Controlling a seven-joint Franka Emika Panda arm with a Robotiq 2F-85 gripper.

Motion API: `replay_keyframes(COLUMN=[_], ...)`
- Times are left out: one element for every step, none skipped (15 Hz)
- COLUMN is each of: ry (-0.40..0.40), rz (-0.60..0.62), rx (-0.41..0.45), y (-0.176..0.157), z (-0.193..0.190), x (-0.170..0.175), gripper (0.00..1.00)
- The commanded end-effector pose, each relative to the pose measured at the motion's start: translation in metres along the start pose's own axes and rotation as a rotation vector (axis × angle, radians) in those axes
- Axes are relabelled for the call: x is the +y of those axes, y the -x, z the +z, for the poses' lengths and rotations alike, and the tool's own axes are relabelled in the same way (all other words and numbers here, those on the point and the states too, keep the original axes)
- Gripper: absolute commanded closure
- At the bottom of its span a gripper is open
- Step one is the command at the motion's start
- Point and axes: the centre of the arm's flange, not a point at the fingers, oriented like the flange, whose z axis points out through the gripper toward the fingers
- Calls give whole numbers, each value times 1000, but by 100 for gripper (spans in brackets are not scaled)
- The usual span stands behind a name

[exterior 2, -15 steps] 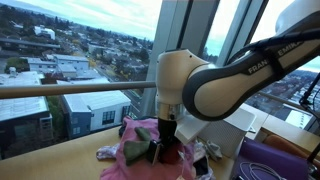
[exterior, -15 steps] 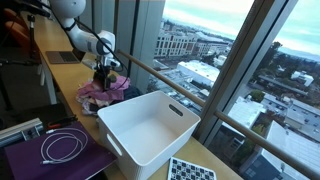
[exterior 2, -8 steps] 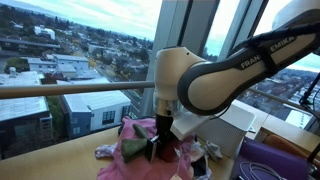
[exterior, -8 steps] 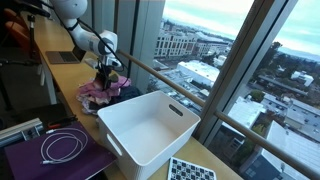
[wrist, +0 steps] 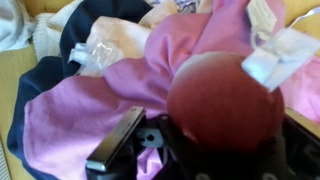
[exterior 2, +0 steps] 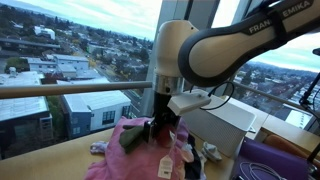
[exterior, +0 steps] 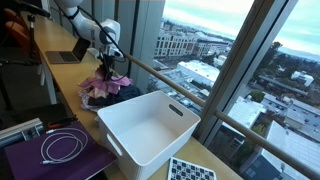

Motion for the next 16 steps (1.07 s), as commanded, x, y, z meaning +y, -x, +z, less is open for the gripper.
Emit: replay_keyframes(ry=[-17,-11,-7,8,25,41,60,81,95,110,124,134,148,158,165,173], rz=[9,13,17,26,37,53,77,111,141,182,219,256,302,343,386,423], rx=[16,31,45,67,90,113,139,171,194,215,229,237,241,247,245,245], y=[1,1,2,6,10,14,19,24,29,33,37,40,44,50,53,55], z=[-54,-72,-91,-118,-142,-162,-183,-205,-227,-247,-265,-283,-296,-313,-323,-326], x=[2,4,7,13,21,28,39,53,67,85,105,127,151,172,200,223], gripper=[100,100,100,100,100,100,100,100,100,100,100,100,100,100,100,100])
